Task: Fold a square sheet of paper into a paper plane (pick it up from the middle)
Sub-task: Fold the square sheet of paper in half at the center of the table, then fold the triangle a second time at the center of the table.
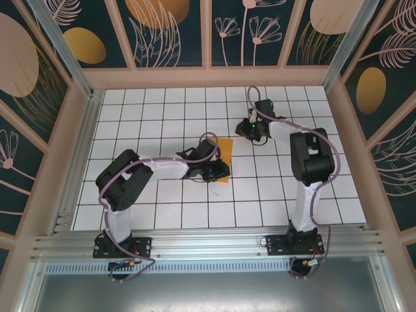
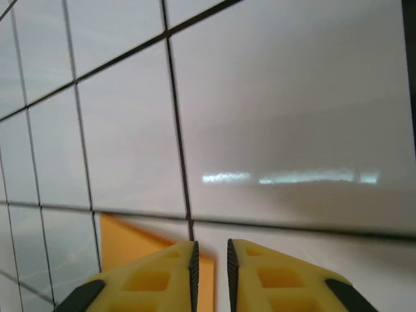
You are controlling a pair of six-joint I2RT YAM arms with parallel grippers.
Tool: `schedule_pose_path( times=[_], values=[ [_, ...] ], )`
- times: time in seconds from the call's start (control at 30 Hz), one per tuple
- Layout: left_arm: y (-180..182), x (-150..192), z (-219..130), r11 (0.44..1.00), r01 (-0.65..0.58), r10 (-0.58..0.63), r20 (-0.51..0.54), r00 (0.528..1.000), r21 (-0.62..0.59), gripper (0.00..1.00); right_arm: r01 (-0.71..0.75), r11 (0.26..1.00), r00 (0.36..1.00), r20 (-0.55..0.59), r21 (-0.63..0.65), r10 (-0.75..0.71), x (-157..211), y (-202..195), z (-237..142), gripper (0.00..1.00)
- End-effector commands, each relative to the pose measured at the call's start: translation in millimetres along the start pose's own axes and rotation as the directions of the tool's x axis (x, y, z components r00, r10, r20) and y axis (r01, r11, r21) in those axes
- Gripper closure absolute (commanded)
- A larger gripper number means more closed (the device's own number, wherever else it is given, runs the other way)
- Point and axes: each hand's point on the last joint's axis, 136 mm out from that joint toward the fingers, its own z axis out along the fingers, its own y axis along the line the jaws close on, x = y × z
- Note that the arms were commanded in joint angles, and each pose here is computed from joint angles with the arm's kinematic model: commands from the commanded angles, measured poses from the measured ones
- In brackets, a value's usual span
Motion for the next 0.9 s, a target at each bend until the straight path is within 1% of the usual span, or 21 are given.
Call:
schedule_pose_path(
  times=[0.0, 0.03, 0.1, 0.13, 0.2, 0.23, 0.27, 0.33, 0.4, 0.5, 0.53, 0.73, 0.87],
  values=[
    [-24, -36, -45, 0.997, -0.036, 0.029, 0.118, 0.993, 0.062, 0.72, 0.06, 0.998, 0.998, 0.009, 0.019, -0.061, 28, 13, -25, 0.71],
    [-19, -43, -54, 0.997, -0.027, 0.018, 0.142, 0.99, 0.066, 0.69, 0.07, 0.997, 0.997, -0.011, 0.03, -0.07, 41, 14, -26, 0.69],
    [1, -54, -63, 0.999, 0.003, -0.01, 0.175, 0.985, 0.037, 0.61, 0.093, 0.994, 0.995, -0.052, 0.049, -0.09, 68, 17, -27, 0.68],
    [6, -61, -76, 0.999, 0.011, -0.017, 0.207, 0.978, 0.031, 0.57, 0.105, 0.993, 0.992, -0.076, 0.059, -0.1, 81, 19, -26, 0.67],
    [19, -69, -83, 1.0, 0.03, -0.031, 0.231, 0.972, 0.01, 0.54, 0.123, 0.989, 0.987, -0.116, 0.084, -0.113, 101, 19, -22, 0.66],
    [36, -66, -82, 0.998, 0.054, -0.048, 0.228, 0.973, -0.019, 0.51, 0.13, 0.986, 0.984, -0.134, 0.101, -0.116, 110, 18, -20, 0.66],
    [45, -67, -82, 0.997, 0.069, -0.06, 0.233, 0.971, -0.031, 0.49, 0.135, 0.985, 0.981, -0.152, 0.105, -0.118, 117, 19, -17, 0.66],
    [53, -67, -81, 0.996, 0.077, -0.064, 0.234, 0.97, -0.046, 0.47, 0.141, 0.985, 0.976, -0.179, 0.101, -0.122, 127, 20, -9, 0.66],
    [59, -68, -79, 0.995, 0.084, -0.069, 0.231, 0.971, -0.056, 0.45, 0.146, 0.983, 0.973, -0.197, 0.108, -0.123, 130, 20, -2, 0.69],
    [65, -66, -76, 0.994, 0.094, -0.078, 0.227, 0.971, -0.061, 0.44, 0.145, 0.983, 0.973, -0.198, 0.113, -0.121, 127, 20, 7, 0.78],
    [66, -66, -75, 0.994, 0.096, -0.081, 0.225, 0.971, -0.059, 0.44, 0.145, 0.983, 0.974, -0.192, 0.115, -0.121, 125, 20, 8, 0.79],
    [70, -63, -71, 0.993, 0.106, -0.092, 0.214, 0.973, -0.054, 0.43, 0.145, 0.984, 0.98, -0.149, 0.103, -0.129, 106, 26, 10, 0.8],
    [69, -63, -70, 0.993, 0.108, -0.095, 0.213, 0.972, -0.049, 0.43, 0.133, 0.99, 0.987, -0.094, 0.048, -0.128, 88, 37, 2, 0.79]
  ],
)
